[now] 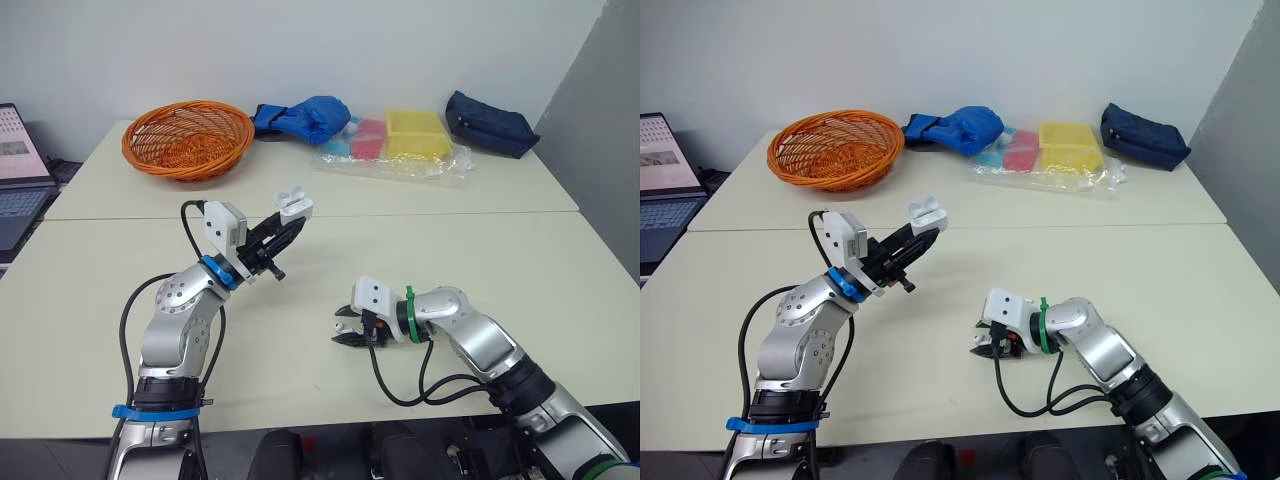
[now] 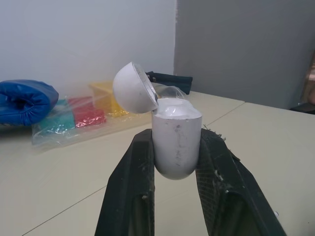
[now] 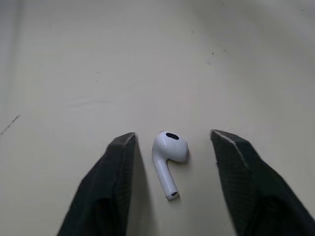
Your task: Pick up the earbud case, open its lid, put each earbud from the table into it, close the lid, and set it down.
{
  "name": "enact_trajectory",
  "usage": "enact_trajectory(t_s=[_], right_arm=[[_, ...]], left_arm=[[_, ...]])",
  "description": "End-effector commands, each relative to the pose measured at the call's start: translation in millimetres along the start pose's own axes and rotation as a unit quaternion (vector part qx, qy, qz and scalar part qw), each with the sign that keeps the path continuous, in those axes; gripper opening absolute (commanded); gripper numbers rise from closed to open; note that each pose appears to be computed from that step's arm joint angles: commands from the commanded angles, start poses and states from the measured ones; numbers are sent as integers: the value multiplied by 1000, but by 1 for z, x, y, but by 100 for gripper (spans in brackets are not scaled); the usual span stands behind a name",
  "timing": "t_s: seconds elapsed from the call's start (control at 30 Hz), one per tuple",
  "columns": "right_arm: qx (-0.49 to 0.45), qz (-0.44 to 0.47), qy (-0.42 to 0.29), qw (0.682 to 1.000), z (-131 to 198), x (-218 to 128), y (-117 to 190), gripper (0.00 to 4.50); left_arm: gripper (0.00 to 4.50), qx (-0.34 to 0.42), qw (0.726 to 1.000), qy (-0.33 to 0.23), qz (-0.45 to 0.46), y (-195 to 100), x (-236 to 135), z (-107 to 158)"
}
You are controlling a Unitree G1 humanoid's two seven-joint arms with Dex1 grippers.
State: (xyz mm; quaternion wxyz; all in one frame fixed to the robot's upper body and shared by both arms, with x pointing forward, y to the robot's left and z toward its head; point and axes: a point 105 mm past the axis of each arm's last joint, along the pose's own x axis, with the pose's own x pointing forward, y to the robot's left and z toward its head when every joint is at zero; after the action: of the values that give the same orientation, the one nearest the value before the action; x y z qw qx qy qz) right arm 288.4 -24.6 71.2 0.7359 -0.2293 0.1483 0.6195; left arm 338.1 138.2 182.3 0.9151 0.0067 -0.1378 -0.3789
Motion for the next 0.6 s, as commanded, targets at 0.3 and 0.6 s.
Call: enact_trajectory(t_s=[0.3, 0.6], right_arm=[[-11, -21, 34, 999, -8, -25, -7, 42], [24, -72, 92, 993, -10, -144, -14, 42]], left_arm=[[75, 18, 1000, -20, -9, 0, 3, 12], [75, 11, 1000, -26, 2, 1, 1, 5]])
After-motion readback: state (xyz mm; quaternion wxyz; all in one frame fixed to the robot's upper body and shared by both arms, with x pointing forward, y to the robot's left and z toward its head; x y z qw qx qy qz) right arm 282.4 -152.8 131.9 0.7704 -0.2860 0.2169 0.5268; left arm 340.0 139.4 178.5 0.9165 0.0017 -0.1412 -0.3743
